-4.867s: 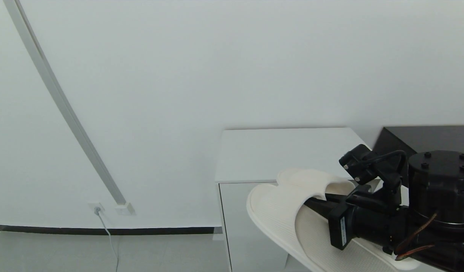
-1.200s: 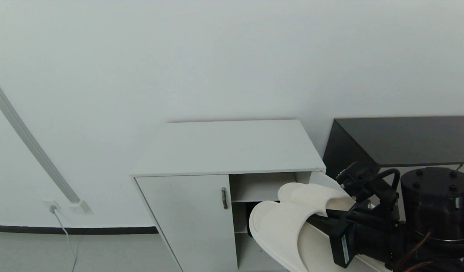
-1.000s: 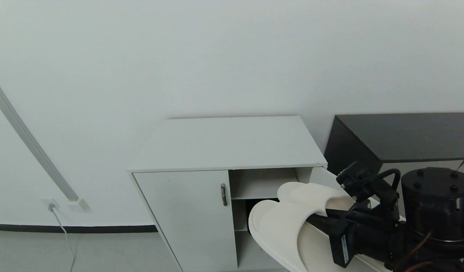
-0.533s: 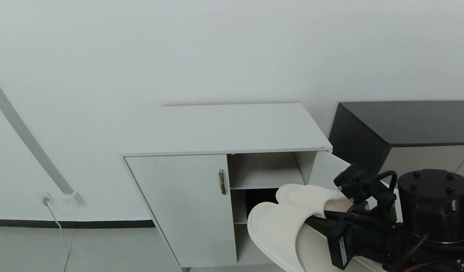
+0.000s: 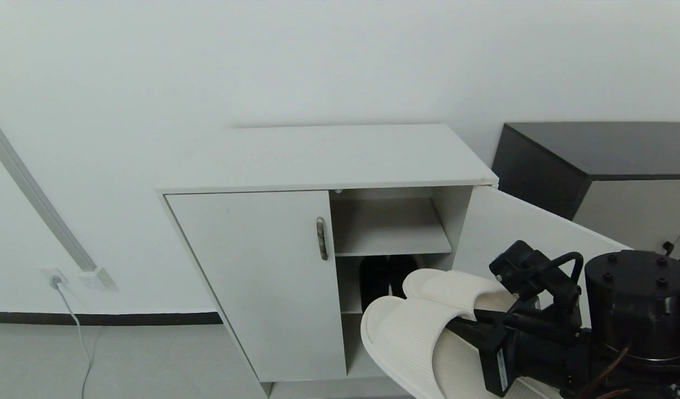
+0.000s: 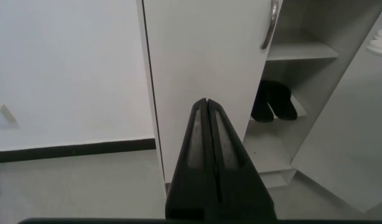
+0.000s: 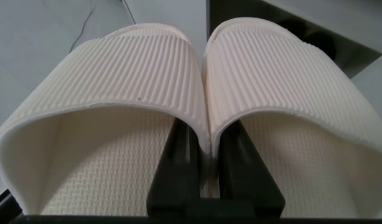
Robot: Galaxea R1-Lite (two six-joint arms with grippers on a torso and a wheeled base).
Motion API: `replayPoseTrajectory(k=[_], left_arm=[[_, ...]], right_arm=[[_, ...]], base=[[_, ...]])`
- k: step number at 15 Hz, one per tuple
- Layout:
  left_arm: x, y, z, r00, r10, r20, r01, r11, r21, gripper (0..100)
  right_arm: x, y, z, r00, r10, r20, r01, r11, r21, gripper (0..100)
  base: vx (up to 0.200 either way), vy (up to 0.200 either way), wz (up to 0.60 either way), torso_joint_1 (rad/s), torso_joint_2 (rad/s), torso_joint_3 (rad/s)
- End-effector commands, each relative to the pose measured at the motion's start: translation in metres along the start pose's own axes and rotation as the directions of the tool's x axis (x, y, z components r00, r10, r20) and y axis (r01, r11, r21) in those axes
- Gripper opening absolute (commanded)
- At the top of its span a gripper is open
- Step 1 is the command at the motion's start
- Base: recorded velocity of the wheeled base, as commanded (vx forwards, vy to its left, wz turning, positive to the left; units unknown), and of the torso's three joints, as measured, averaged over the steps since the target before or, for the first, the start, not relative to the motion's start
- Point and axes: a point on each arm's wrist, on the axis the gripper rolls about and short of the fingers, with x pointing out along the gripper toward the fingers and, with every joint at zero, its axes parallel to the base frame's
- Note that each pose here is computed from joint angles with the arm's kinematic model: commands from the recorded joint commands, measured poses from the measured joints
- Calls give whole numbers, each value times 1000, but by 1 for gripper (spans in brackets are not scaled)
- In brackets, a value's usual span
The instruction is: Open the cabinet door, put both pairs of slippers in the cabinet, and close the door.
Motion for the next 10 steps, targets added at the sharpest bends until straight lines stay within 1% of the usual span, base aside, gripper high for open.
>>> replayPoseTrajectory(k=[1,5,10], left_arm=[[0,0,0,1000,0,-1,0,1000,0,0],[0,0,0,1000,0,-1,0,1000,0,0],[0,0,0,1000,2,-1,-2,1000,0,0]], right_arm=[[0,1,-2,1000,3,-6,-3,1000,-2,0],[1,1,-3,1000,4,-10,-4,1000,-5,0],[0,3,-5,1000,11,-15,-11,1000,-8,0]], base=[[0,0,0,-168,505,320],[0,0,0,-159,481,321],[0,0,0,-118,465,342]])
